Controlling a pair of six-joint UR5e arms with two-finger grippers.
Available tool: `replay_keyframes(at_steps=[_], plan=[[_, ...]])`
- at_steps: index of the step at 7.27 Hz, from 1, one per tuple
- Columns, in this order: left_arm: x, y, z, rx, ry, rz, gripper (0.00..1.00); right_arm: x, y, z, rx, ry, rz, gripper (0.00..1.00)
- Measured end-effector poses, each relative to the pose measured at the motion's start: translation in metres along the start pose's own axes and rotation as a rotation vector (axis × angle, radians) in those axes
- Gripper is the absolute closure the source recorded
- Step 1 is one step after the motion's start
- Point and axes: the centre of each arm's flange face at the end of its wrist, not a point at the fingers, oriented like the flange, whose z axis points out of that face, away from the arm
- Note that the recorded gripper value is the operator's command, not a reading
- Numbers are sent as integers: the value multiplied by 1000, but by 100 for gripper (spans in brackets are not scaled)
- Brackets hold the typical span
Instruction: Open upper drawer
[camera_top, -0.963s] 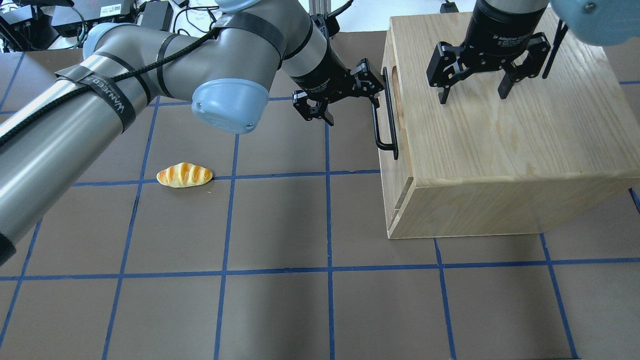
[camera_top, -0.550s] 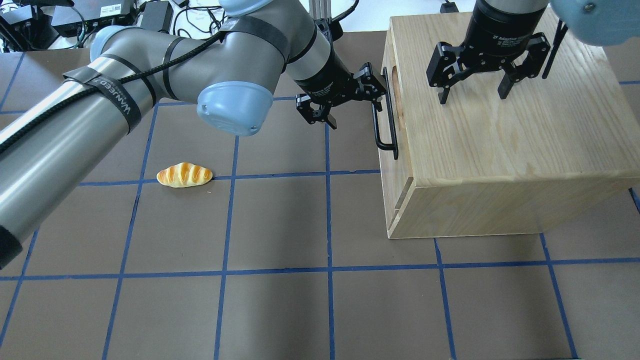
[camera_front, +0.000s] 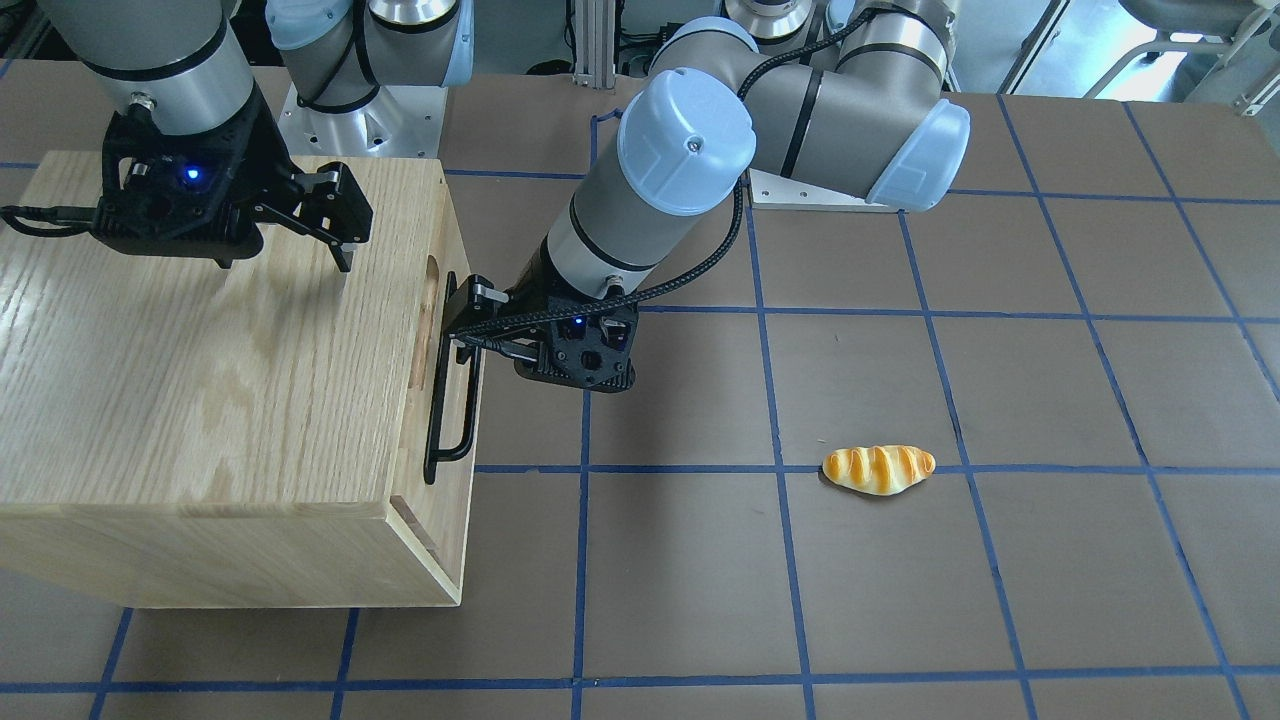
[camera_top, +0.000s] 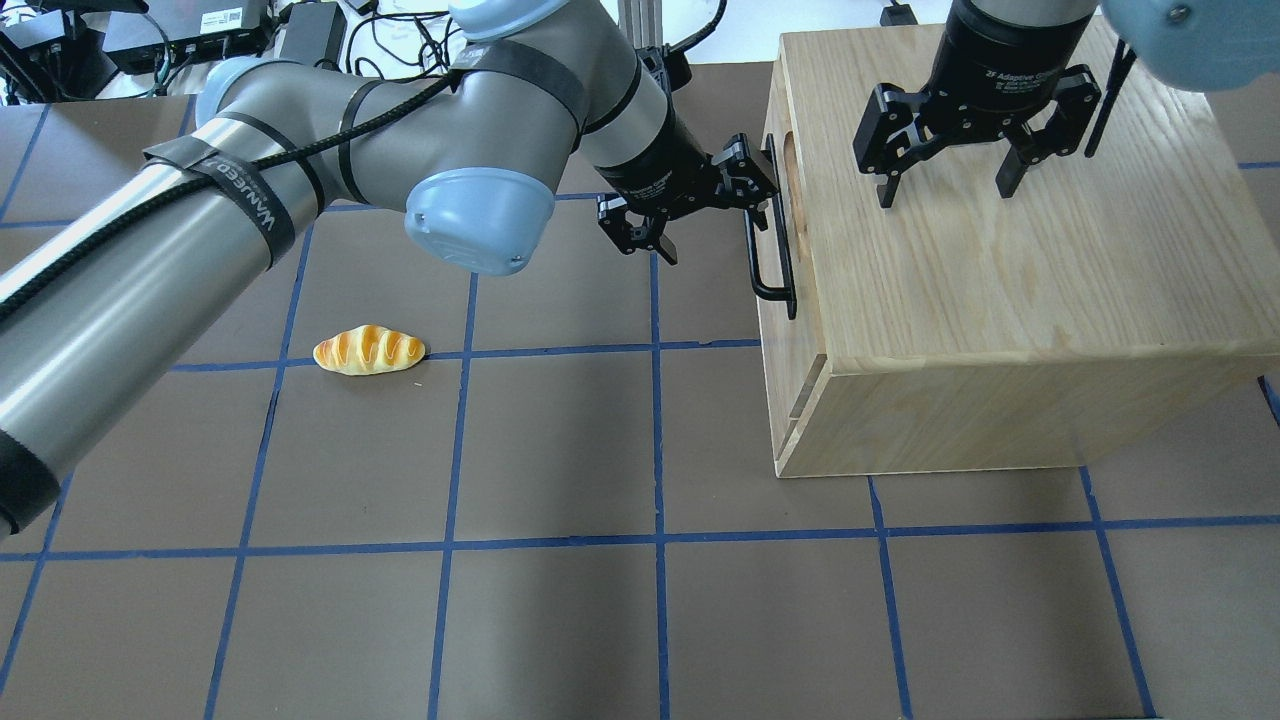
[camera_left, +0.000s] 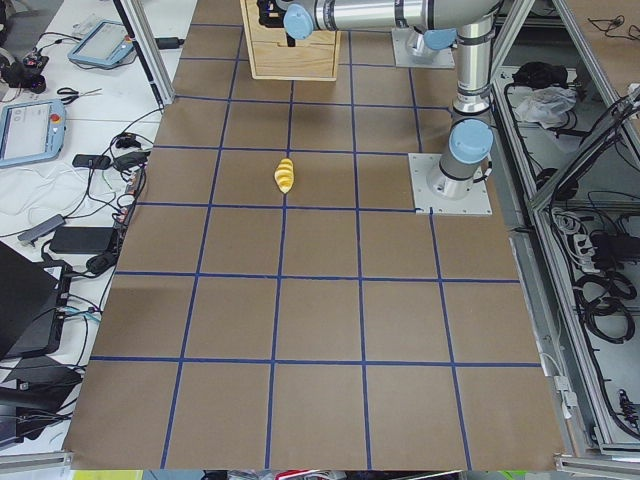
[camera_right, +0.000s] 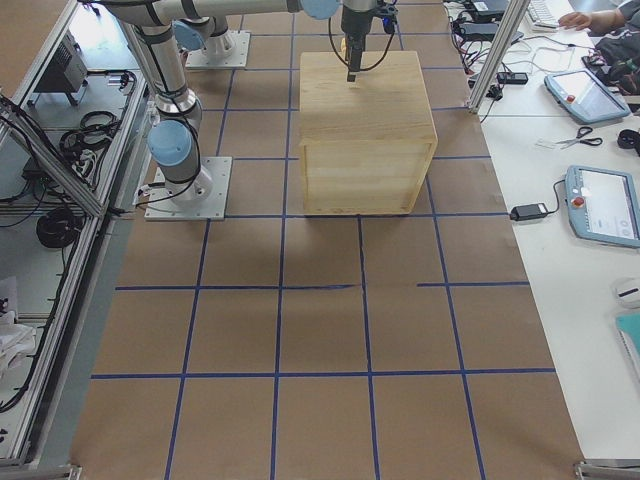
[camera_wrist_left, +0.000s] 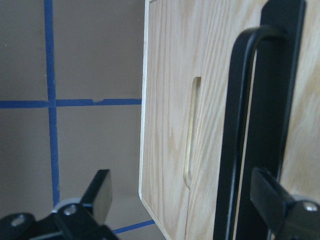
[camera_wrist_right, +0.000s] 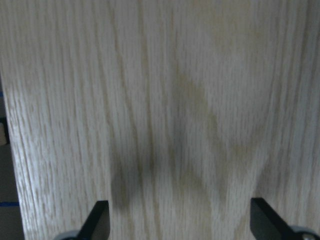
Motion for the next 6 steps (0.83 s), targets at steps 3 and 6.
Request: replay_keyframes(at_steps=[3,6], plan=[[4,2,6,4,-1,26,0,0,0,0,0,0,0,0],[1,2,7,6,-11,60,0,0,0,0,0,0,0,0]])
